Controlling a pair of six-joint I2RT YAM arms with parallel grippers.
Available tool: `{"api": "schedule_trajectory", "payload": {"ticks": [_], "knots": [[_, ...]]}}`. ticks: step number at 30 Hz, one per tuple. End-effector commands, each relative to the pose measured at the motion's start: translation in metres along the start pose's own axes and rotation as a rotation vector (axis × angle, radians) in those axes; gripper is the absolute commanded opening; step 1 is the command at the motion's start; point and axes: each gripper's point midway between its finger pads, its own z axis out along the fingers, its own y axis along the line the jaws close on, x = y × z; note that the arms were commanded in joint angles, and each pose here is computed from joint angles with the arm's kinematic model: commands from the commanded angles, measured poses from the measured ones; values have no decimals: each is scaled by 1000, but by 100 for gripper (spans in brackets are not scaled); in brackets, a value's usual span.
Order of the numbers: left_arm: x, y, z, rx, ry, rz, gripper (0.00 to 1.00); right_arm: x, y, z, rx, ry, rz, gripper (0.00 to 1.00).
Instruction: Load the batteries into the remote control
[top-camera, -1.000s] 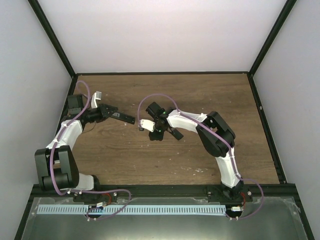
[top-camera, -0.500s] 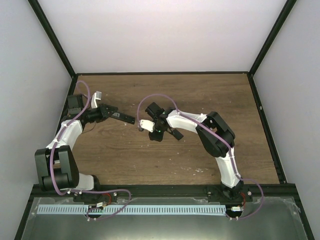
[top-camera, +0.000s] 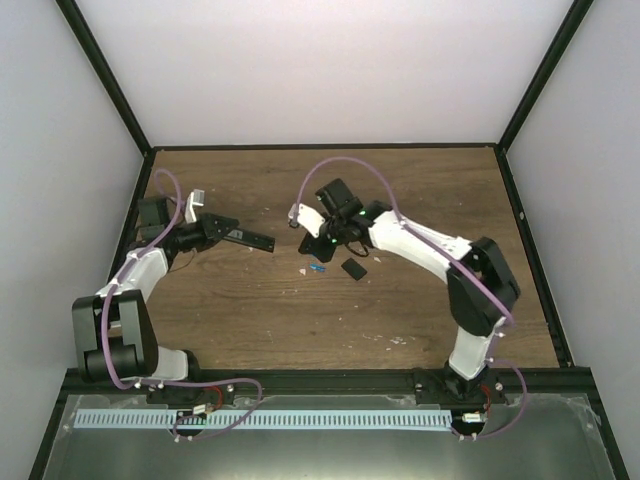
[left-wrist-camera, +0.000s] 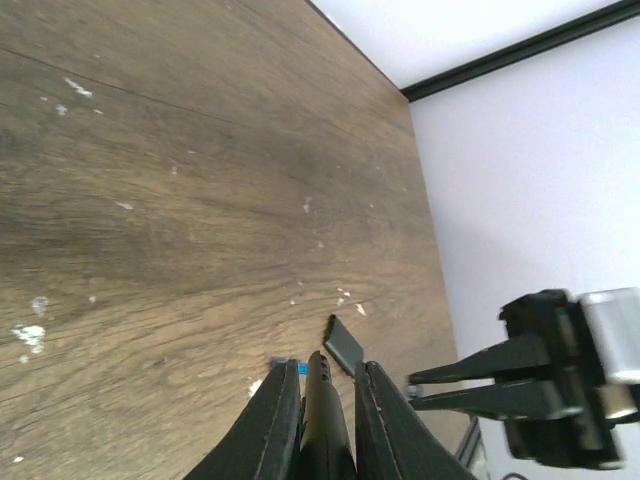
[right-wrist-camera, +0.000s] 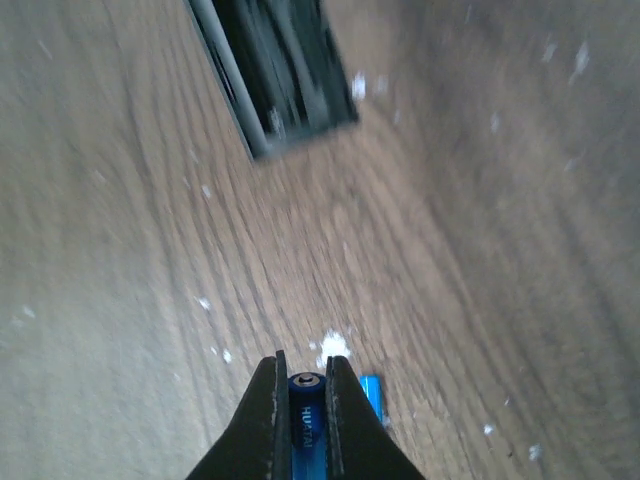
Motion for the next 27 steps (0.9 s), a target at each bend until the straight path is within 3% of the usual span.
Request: {"api": "schedule_trajectory", "payload": {"ticks": [1, 6, 10, 20, 27], "knots": [[-4, -28, -4, 136, -7, 50, 0, -61, 10, -61, -23, -270, 13, 1], [2, -49, -1, 231, 12, 63, 0, -111, 29, -112, -75, -491, -47, 1], [11, -67, 8, 292, 57, 50, 0, -129, 36, -131, -98, -573, -84, 1], [19, -104, 26, 366, 92, 46, 0, -132, 49, -144, -129, -644, -133, 1], [18, -116, 24, 378, 103, 31, 0, -123, 47, -137, -107, -606, -140, 1]]}}
